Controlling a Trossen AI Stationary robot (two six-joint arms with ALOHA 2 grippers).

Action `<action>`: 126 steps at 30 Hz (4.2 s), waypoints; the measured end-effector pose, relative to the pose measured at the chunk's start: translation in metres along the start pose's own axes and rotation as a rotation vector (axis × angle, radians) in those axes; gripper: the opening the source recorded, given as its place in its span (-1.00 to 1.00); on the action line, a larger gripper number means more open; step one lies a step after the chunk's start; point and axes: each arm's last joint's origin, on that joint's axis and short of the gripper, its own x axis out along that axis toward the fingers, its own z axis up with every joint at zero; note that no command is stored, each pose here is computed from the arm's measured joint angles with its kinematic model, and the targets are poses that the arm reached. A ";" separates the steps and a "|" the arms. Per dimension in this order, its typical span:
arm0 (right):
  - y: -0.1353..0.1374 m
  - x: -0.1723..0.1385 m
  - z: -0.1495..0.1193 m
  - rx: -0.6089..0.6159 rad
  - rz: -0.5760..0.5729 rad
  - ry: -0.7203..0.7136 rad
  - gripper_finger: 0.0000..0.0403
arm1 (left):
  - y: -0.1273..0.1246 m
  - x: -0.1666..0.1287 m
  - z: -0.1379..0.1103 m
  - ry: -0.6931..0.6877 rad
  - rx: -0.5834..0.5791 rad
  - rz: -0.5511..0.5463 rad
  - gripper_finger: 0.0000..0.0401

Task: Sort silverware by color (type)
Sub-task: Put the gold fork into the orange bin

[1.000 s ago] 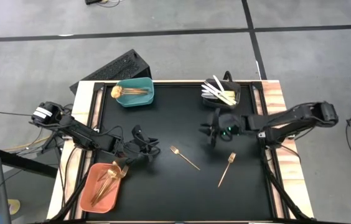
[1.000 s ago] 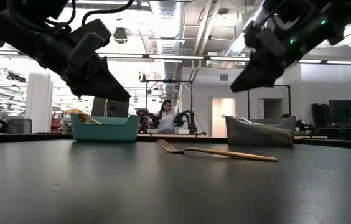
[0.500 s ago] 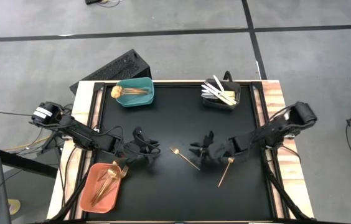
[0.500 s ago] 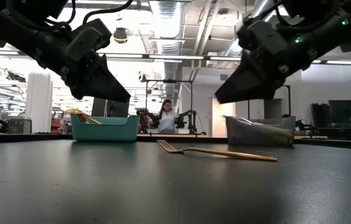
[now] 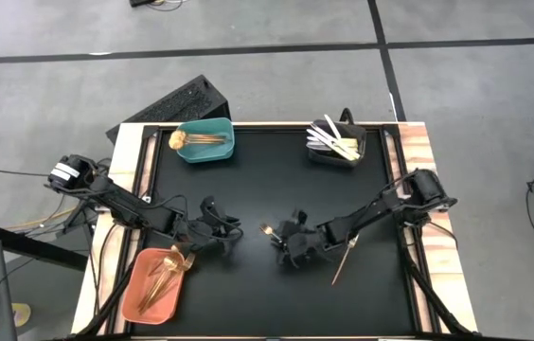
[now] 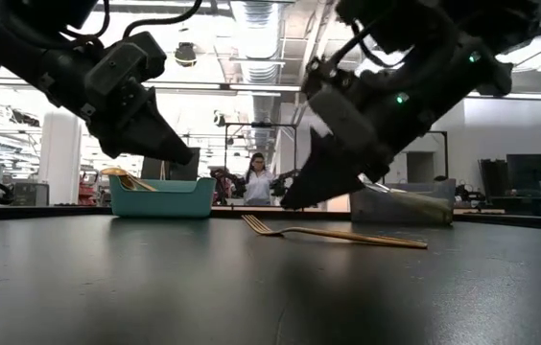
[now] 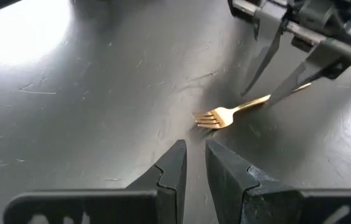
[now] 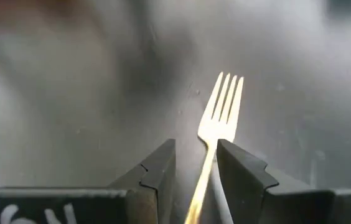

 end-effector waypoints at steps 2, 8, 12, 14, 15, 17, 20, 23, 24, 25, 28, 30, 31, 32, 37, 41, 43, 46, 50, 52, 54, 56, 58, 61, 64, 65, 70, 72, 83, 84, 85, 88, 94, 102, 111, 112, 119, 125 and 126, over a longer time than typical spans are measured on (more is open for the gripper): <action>0.002 0.006 -0.002 0.012 -0.016 0.031 -0.29 | 0.000 0.000 -0.001 0.010 -0.004 0.006 -0.77; 0.002 0.011 -0.010 0.024 -0.073 0.126 -0.33 | 0.001 -0.001 -0.002 0.004 -0.008 0.034 -0.77; 0.002 0.009 -0.011 0.023 -0.088 0.140 -0.55 | 0.002 -0.001 -0.003 0.000 -0.009 0.048 -0.77; 0.002 0.009 -0.011 0.025 -0.086 0.137 -0.75 | 0.002 -0.001 -0.003 -0.002 -0.026 0.049 -0.77; 0.002 0.009 -0.010 0.028 -0.085 0.130 -0.84 | 0.002 -0.001 -0.003 -0.004 -0.034 0.050 -0.77; 0.003 0.009 -0.009 0.035 -0.099 0.100 -0.87 | 0.001 -0.001 -0.003 -0.006 -0.059 0.051 -0.76; 0.004 0.005 -0.005 0.038 -0.170 0.016 -0.85 | 0.000 -0.002 -0.003 -0.012 -0.089 0.046 -0.72; 0.005 -0.007 0.010 0.068 -0.297 -0.152 -0.85 | -0.005 -0.005 -0.002 -0.043 -0.094 0.034 -0.63; 0.006 -0.013 0.015 0.072 -0.350 -0.208 -0.86 | -0.007 -0.006 -0.002 -0.061 -0.092 0.033 -0.59; 0.007 -0.019 0.019 0.075 -0.406 -0.271 -0.86 | -0.008 -0.007 -0.001 -0.081 -0.094 0.032 -0.54; 0.013 -0.034 0.025 0.025 -0.572 -0.405 -0.86 | -0.011 -0.008 0.005 -0.161 -0.106 0.048 -0.36; 0.018 -0.040 0.028 -0.014 -0.631 -0.448 -0.86 | -0.013 -0.009 0.012 -0.222 -0.115 0.040 -0.23; 0.020 -0.041 0.028 -0.048 -0.653 -0.451 -0.86 | -0.014 -0.009 0.016 -0.257 -0.115 0.036 -0.16; 0.021 -0.042 0.029 -0.085 -0.667 -0.447 -0.86 | -0.014 -0.009 0.021 -0.295 -0.116 0.026 -0.10; 0.025 -0.041 0.028 -0.185 -0.700 -0.428 -0.86 | -0.012 -0.009 0.046 -0.451 -0.095 -0.023 0.09; 0.027 -0.043 0.031 -0.205 -0.700 -0.433 -0.86 | -0.003 -0.005 0.059 -0.500 -0.093 -0.081 0.11; 0.027 -0.043 0.031 -0.208 -0.705 -0.433 -0.86 | 0.001 -0.001 0.063 -0.500 -0.094 -0.114 0.12; 0.027 -0.043 0.033 -0.214 -0.719 -0.436 -0.86 | 0.006 0.002 0.066 -0.497 -0.097 -0.138 0.12; 0.025 -0.041 0.039 -0.219 -0.717 -0.442 -0.86 | 0.010 0.003 0.070 -0.520 -0.107 -0.132 0.12; 0.025 -0.041 0.041 -0.223 -0.714 -0.443 -0.86 | 0.012 0.004 0.071 -0.526 -0.104 -0.129 0.12; 0.024 -0.041 0.044 -0.232 -0.719 -0.446 -0.85 | 0.013 0.004 0.073 -0.534 -0.102 -0.148 0.12; 0.024 -0.040 0.047 -0.247 -0.699 -0.446 -0.85 | 0.014 0.004 0.075 -0.541 -0.103 -0.161 0.12; 0.024 -0.039 0.050 -0.259 -0.653 -0.451 -0.85 | 0.014 0.004 0.076 -0.553 -0.102 -0.175 0.12; 0.023 -0.038 0.054 -0.245 -0.610 -0.466 -0.86 | 0.014 0.004 0.077 -0.560 -0.090 -0.187 0.12; 0.022 -0.038 0.056 -0.238 -0.611 -0.475 -0.85 | 0.014 0.004 0.077 -0.557 -0.085 -0.185 0.12; 0.022 -0.038 0.056 -0.242 -0.611 -0.476 -0.85 | 0.014 0.004 0.077 -0.555 -0.082 -0.184 0.12; 0.023 -0.039 0.057 -0.256 -0.610 -0.477 -0.85 | 0.016 0.005 0.077 -0.554 -0.072 -0.169 0.11; 0.023 -0.039 0.058 -0.255 -0.607 -0.480 -0.85 | 0.019 0.006 0.078 -0.556 -0.076 -0.156 0.07; 0.023 -0.039 0.058 -0.277 -0.612 -0.475 -0.85 | 0.030 0.012 0.083 -0.554 -0.072 -0.156 -0.33; 0.023 -0.039 0.058 -0.277 -0.612 -0.475 -0.85 | 0.031 0.012 0.083 -0.553 -0.070 -0.162 -0.36; 0.023 -0.039 0.058 -0.277 -0.612 -0.475 -0.85 | 0.031 0.012 0.084 -0.551 -0.068 -0.170 -0.40; 0.022 -0.039 0.060 -0.291 -0.601 -0.478 -0.85 | 0.033 0.013 0.084 -0.548 -0.062 -0.187 -0.50; 0.019 -0.037 0.066 -0.329 -0.586 -0.489 -0.85 | 0.035 0.014 0.085 -0.552 -0.018 -0.180 -0.72; 0.021 -0.038 0.066 -0.296 -0.557 -0.505 -0.54 | 0.036 0.009 0.084 -0.498 0.083 -0.183 -0.99; 0.037 -0.078 0.068 -0.266 -0.679 -0.513 -0.24 | 0.047 -0.079 0.120 0.166 0.254 -0.134 -1.00; 0.037 -0.081 0.069 -0.262 -0.673 -0.517 -0.24 | 0.046 -0.095 0.128 0.234 0.243 -0.173 -1.00; 0.031 -0.089 0.079 -0.201 -0.632 -0.544 -0.26 | 0.038 -0.172 0.168 0.542 0.160 -0.387 -1.00; 0.027 -0.081 0.069 -0.154 -0.577 -0.509 -0.26 | 0.020 -0.168 0.138 0.749 0.201 -0.338 -1.00; 0.028 -0.080 0.065 -0.146 -0.572 -0.498 -0.26 | 0.015 -0.163 0.129 0.775 0.223 -0.332 -1.00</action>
